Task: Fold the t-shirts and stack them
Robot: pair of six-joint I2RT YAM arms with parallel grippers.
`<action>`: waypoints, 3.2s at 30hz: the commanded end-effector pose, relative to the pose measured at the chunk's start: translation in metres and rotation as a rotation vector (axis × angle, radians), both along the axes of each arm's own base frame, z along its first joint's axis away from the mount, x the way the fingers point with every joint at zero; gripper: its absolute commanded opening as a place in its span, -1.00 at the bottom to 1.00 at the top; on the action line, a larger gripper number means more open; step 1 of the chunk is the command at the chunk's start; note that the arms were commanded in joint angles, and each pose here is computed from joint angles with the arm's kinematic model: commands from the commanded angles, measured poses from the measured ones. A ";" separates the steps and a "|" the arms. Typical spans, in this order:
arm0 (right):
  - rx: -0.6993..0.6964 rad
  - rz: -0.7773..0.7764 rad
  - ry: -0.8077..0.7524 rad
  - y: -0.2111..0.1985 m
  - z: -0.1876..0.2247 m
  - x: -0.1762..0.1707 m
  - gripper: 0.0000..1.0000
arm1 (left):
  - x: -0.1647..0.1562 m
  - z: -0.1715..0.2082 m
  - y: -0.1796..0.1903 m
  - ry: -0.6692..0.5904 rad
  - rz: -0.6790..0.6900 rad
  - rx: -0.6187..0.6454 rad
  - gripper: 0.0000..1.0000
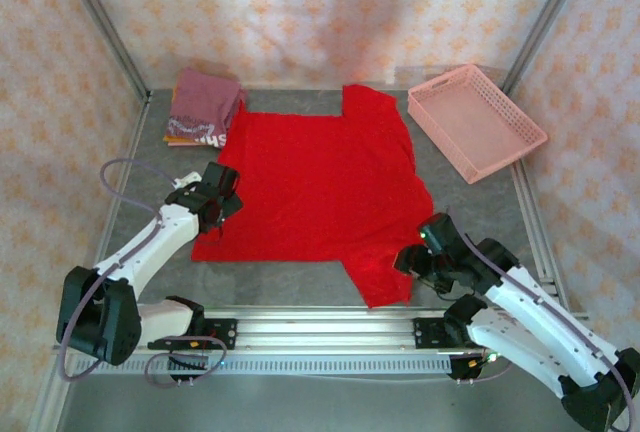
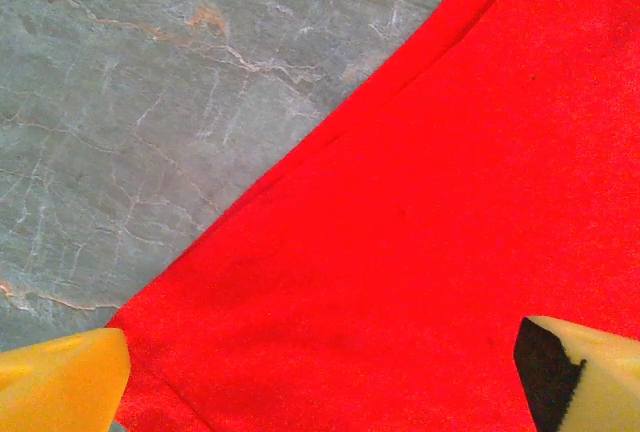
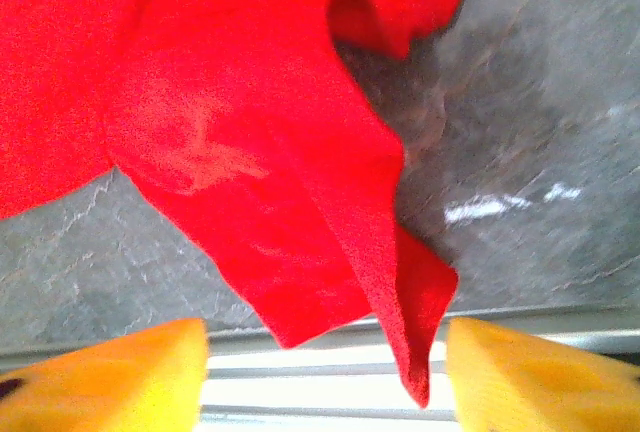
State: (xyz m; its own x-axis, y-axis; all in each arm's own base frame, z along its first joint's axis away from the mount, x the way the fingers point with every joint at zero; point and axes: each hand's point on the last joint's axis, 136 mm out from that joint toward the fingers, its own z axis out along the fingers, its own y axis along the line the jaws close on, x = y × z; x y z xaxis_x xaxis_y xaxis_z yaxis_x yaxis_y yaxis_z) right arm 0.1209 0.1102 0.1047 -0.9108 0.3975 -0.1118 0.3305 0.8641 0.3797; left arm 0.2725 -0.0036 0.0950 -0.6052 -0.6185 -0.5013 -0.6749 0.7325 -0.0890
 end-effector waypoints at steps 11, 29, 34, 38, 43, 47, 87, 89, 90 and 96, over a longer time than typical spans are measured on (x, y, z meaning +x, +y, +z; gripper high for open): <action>-0.159 -0.120 -0.270 -0.024 -0.014 0.192 -0.16 | 0.091 -0.007 -0.051 -0.049 -0.145 -0.018 0.71; -0.173 -0.146 -0.078 -0.059 -0.098 0.283 -0.41 | 0.143 -0.095 -0.063 0.176 -0.078 -0.037 0.37; -0.179 -0.182 -0.058 -0.076 -0.099 0.296 -0.42 | 0.158 -0.106 -0.072 0.208 -0.088 -0.054 0.37; -0.180 -0.186 -0.051 -0.084 -0.101 0.306 -0.40 | 0.173 -0.110 -0.081 0.219 -0.100 -0.077 0.37; -0.143 -0.161 -0.079 -0.079 -0.090 0.316 -0.34 | 0.180 -0.104 -0.087 0.204 -0.108 -0.091 0.38; -0.101 -0.145 -0.179 -0.071 -0.050 0.317 -0.25 | 0.176 -0.080 -0.084 0.163 -0.116 -0.083 0.44; -0.073 0.214 -0.215 0.001 0.027 0.093 0.24 | -0.021 -0.054 0.012 -0.006 0.386 -0.222 0.08; -0.071 0.214 -0.213 0.001 0.027 0.093 0.24 | -0.019 -0.060 0.009 0.006 0.389 -0.234 0.03; -0.071 0.212 -0.210 0.001 0.026 0.092 0.24 | -0.018 -0.064 0.008 0.014 0.391 -0.239 0.02; -0.069 0.200 -0.205 0.000 0.024 0.092 0.24 | -0.019 -0.080 0.004 0.062 0.409 -0.250 -0.11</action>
State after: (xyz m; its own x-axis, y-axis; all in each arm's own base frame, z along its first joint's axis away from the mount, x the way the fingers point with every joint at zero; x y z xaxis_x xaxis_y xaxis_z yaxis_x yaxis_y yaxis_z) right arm 0.2143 0.1090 0.1310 -0.9267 0.1890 -0.3248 0.0670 0.9336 0.3519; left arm 0.2533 -0.0010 0.0206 -0.3460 -0.8932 -0.2872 -0.8975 0.4043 -0.1762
